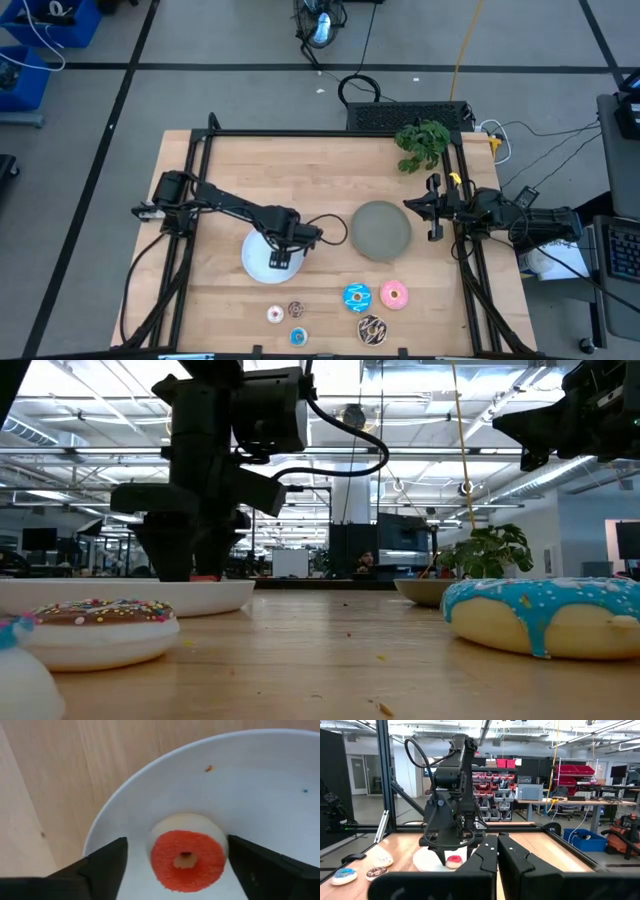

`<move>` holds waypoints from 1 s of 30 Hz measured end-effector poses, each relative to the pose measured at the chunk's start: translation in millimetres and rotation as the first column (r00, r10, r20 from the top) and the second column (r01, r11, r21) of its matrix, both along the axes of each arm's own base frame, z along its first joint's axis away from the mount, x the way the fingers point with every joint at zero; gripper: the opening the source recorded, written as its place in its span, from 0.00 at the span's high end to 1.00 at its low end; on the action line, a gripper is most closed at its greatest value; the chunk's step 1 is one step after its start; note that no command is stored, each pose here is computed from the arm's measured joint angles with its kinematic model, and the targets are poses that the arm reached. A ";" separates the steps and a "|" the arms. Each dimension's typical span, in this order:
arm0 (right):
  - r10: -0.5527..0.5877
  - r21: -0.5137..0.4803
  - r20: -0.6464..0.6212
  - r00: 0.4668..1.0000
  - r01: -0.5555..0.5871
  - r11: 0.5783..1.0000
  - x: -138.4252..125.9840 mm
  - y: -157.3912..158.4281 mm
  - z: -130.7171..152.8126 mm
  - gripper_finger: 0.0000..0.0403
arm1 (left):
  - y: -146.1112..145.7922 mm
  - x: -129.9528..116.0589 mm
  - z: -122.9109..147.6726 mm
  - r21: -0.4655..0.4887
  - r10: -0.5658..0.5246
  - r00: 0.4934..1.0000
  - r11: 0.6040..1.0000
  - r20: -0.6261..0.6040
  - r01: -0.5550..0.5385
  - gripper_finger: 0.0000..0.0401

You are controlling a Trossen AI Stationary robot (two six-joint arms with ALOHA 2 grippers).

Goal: Pick & Place donuts
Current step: Put the small orange donut on the white plate, then put the small white donut on the white plate

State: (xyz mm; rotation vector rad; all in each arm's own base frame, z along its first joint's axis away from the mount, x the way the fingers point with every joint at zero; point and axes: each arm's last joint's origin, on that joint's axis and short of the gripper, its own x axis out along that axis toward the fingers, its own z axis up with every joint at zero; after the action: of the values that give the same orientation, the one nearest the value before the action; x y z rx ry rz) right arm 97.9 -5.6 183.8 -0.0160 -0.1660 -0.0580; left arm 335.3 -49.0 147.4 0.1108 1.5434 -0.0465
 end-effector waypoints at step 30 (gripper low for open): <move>0.001 -0.001 0.005 1.000 -0.001 1.000 -0.1 0.0 0.5 1.00 | -76.3 -25.9 160.2 0.039 -0.141 0.988 0.989 -0.060 0.143 0.97</move>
State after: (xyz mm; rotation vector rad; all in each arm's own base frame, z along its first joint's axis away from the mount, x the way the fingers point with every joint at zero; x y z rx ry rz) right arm 97.8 -5.6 184.3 -0.0166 -0.1714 -0.0574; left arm 309.3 -125.4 307.6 0.2557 1.5921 -0.1304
